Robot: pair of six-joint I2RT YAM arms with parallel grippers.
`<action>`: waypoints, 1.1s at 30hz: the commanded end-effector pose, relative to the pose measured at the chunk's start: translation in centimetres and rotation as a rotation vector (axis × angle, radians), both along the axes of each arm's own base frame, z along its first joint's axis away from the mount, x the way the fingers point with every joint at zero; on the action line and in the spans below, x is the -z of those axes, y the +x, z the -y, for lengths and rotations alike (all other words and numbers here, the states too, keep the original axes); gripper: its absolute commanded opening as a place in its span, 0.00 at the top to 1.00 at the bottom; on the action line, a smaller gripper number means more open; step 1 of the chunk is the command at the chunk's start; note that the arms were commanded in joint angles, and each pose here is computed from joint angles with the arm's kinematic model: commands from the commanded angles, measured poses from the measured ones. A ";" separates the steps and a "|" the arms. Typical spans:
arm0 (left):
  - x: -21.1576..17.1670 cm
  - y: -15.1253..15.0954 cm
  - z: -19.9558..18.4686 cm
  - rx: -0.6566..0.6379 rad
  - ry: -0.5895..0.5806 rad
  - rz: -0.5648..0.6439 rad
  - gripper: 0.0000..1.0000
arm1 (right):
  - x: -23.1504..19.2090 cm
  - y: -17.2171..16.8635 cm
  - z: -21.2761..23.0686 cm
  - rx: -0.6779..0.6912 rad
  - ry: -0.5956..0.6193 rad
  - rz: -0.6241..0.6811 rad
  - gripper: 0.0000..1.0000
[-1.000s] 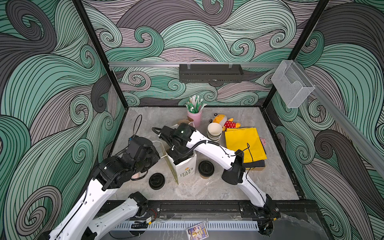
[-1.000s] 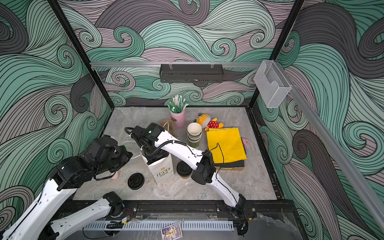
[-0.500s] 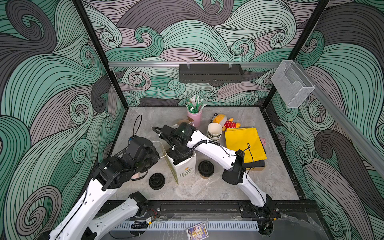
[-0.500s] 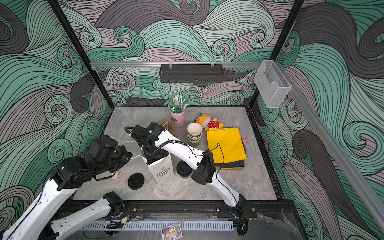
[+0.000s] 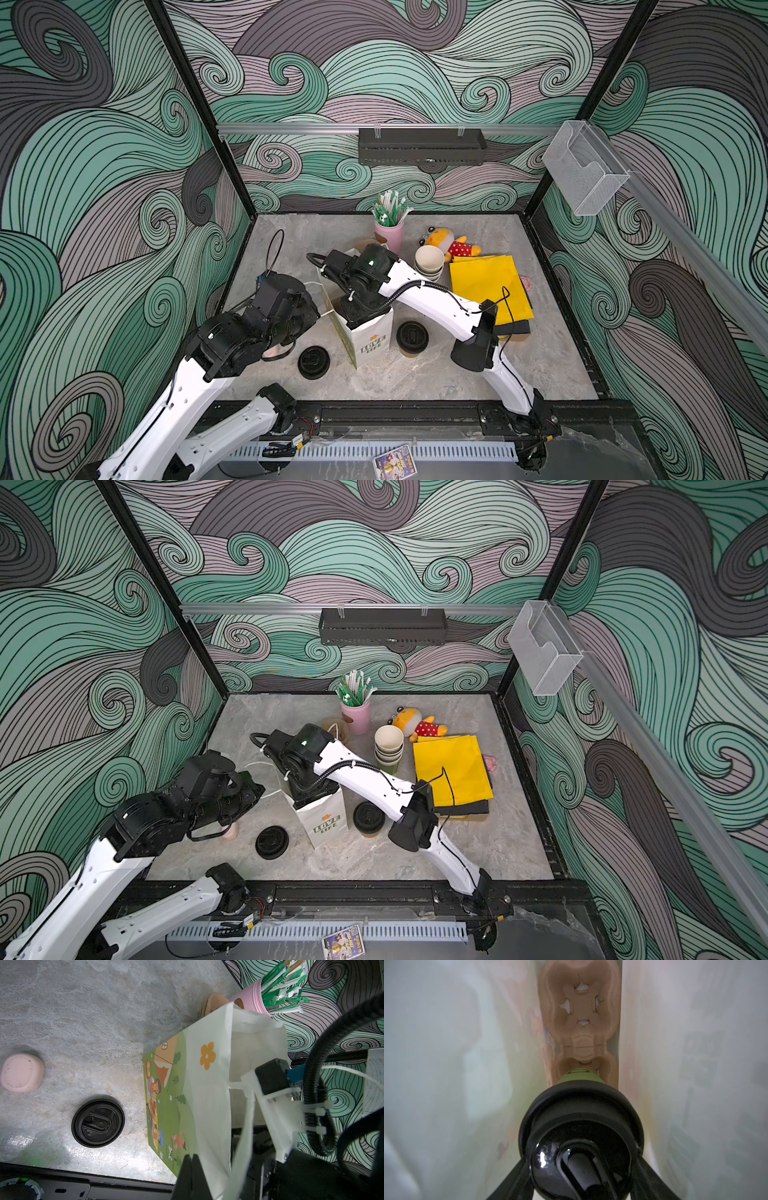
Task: Pack the takeout coffee
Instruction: 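Lower the green cup into the carrier slot inside the bag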
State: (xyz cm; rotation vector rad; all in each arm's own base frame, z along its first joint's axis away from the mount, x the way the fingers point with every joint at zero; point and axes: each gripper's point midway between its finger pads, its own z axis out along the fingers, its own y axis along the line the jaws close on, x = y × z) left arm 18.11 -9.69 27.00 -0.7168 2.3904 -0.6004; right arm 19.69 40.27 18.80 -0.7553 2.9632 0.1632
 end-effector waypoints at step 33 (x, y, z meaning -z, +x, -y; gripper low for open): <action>-0.6 -0.4 -0.6 0.007 0.027 0.009 1.00 | 4.7 -1.1 3.2 -0.017 -0.272 -0.095 0.45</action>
